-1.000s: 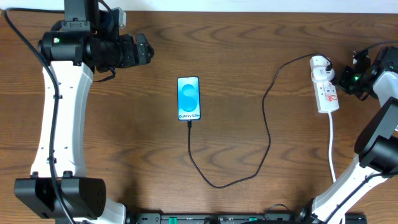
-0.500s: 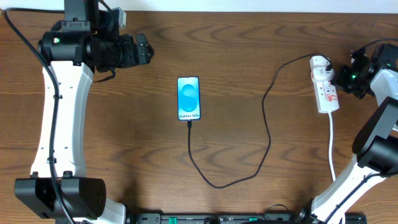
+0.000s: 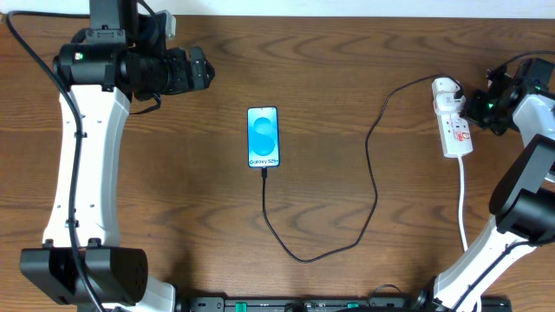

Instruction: Plug charger to phone and switch on socket

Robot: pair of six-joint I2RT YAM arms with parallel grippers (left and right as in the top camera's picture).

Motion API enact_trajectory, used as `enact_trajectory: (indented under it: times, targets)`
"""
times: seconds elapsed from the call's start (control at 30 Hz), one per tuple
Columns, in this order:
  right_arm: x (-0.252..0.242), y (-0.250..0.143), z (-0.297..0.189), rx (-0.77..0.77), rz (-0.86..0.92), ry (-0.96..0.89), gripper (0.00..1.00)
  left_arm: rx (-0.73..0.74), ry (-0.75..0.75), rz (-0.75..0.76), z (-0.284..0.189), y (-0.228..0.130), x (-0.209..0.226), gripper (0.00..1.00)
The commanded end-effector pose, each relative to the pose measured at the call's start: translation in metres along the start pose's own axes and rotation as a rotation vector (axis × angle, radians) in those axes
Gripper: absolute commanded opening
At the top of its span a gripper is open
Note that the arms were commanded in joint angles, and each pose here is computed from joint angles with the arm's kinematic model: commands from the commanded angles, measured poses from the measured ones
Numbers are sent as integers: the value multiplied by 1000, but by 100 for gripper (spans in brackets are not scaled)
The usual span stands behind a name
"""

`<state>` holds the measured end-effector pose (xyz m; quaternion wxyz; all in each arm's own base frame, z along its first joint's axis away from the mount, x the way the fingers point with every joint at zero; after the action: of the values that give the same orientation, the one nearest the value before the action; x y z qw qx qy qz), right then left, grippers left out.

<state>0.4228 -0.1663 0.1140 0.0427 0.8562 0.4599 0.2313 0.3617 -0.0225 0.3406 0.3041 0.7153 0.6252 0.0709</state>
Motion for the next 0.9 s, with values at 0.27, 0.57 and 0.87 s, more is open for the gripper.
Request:
enact_trajectory:
  times: [0.27,0.57,0.87]
  targets:
    - [62,-40,29,194,5,220,1,-1,5,11,-2,-1,-1,96]
    - [67,-41,28,229,122,269,1,-1,5,11,-2,-1,-1,96]
    - [66,-43,28,260,263,250,1,-1,5,11,-2,-1,-1,96]
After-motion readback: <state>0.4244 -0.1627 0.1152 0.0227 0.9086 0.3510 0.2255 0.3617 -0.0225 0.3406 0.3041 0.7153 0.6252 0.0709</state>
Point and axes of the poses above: each gripper's point midway between its finger pads, its own z axis out along the fingers, its own x axis along the line the jaws close on, y = z × x, the point moved 10 cm from there along -z, back along the fingers, and after that the axes turned 12 degrees about z, right-handed, at the moved point
